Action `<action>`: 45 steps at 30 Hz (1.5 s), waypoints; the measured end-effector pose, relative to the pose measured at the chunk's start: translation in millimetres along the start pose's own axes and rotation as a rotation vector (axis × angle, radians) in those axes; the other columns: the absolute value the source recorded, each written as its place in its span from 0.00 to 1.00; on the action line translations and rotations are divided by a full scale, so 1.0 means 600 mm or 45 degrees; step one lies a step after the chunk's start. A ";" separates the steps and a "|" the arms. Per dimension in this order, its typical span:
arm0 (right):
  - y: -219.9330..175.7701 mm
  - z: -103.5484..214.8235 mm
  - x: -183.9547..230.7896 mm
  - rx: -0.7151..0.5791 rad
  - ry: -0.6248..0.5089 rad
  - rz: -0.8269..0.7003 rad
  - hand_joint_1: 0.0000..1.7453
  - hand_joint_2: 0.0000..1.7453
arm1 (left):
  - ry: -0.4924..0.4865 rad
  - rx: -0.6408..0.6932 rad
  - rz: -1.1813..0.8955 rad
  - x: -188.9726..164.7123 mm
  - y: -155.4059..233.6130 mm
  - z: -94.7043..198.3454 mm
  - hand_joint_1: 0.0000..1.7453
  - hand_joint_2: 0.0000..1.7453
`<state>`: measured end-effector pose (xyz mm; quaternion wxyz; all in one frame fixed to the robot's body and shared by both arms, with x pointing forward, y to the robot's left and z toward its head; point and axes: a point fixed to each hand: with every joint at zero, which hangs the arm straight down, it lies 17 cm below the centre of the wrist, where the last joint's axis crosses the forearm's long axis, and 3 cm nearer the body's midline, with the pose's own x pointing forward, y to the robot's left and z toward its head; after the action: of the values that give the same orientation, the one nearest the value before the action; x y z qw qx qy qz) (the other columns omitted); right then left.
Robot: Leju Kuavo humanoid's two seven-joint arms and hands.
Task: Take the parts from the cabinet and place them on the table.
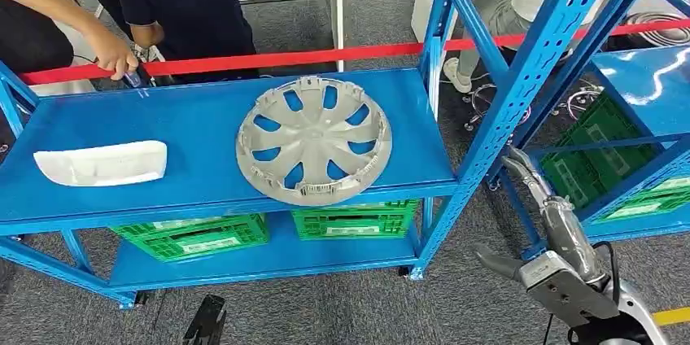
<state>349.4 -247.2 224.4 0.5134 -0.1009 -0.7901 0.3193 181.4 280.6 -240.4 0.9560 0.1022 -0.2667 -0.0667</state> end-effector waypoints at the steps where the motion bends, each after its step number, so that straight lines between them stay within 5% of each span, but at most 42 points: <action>1: 0.001 -0.001 -0.001 0.004 0.000 0.001 0.00 1.00 | -0.001 0.000 0.000 0.001 0.000 0.000 0.00 0.00; 9: 0.038 -0.050 -0.009 0.152 -0.023 0.102 0.00 1.00 | 0.000 0.007 -0.024 0.003 0.011 -0.003 0.00 0.00; 20: 0.034 -0.193 -0.139 0.301 0.134 0.713 0.00 1.00 | 0.019 -0.085 0.009 0.008 -0.022 -0.004 0.00 0.00; 45: 0.088 -0.228 -0.223 0.545 0.197 0.730 0.00 1.00 | 0.051 -0.073 0.004 0.015 -0.032 -0.013 0.00 0.00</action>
<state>521.2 -216.7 129.3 0.4708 -0.2326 -0.6038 0.5997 191.6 261.8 -246.7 0.9638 0.0757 -0.2458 -0.0708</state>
